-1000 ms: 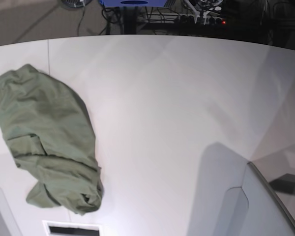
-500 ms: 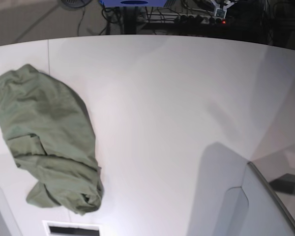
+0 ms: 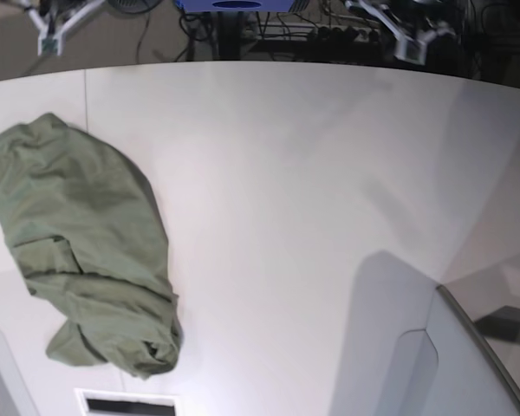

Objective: Layout the t-shirt on the table in an organized manner, then fold the t-shirt properly

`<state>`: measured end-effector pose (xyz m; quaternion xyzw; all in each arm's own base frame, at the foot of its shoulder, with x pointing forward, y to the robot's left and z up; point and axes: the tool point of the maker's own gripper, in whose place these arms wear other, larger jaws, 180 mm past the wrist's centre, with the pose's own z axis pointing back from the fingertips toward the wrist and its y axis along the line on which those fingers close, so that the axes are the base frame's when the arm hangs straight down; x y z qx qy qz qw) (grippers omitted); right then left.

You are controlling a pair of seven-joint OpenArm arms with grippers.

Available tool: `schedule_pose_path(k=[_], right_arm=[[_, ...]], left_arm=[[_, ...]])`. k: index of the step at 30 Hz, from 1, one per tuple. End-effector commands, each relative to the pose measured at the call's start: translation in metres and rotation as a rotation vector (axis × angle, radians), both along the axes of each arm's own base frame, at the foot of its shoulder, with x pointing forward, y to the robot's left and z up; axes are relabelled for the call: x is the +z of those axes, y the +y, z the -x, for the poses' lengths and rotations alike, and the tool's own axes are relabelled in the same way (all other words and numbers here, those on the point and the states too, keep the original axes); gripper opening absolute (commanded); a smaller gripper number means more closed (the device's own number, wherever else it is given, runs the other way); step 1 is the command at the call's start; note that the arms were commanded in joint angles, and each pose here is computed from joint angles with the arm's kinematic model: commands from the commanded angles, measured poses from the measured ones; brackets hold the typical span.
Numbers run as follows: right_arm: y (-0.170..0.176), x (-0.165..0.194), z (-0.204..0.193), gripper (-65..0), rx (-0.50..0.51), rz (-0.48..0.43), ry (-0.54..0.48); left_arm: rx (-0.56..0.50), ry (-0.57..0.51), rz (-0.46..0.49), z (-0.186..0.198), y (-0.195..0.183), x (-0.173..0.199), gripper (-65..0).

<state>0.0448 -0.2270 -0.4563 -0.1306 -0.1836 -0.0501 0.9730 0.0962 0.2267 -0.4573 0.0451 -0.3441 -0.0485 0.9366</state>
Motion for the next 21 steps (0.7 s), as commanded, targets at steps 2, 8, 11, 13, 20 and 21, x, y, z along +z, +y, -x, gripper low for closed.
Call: schedule_pose_path(k=[2, 8, 11, 13, 20, 21], right_arm=[[-0.006, 0.024, -0.035, -65.0, 0.03, 0.031, -0.107], [0.0, 0.06, -0.145, -65.0, 0.149, 0.051, -0.29], [0.005, 0.081, -0.204, -64.8, 0.174, 0.052, -0.312], [0.012, 0.096, -0.245, -63.6, 0.199, 0.052, -0.313], [0.061, 0.115, -0.358, -39.2, 0.364, 0.072, -0.32], [0.066, 0.114, -0.37, -35.7, 0.389, 0.082, -0.325]], left_arm=[[0.006, -0.078, 0.035, -0.041, -0.008, 0.032, -65.0], [0.013, -0.084, 0.086, -0.122, -0.024, 0.072, -65.0], [0.018, -0.093, 0.091, -0.141, -0.026, 0.079, -65.0], [0.028, -0.108, 0.089, -0.145, -0.024, 0.082, -65.0], [0.047, -0.068, 0.083, -0.14, -0.017, 0.067, -65.0], [0.05, -0.058, 0.081, -0.138, -0.015, 0.064, -65.0]])
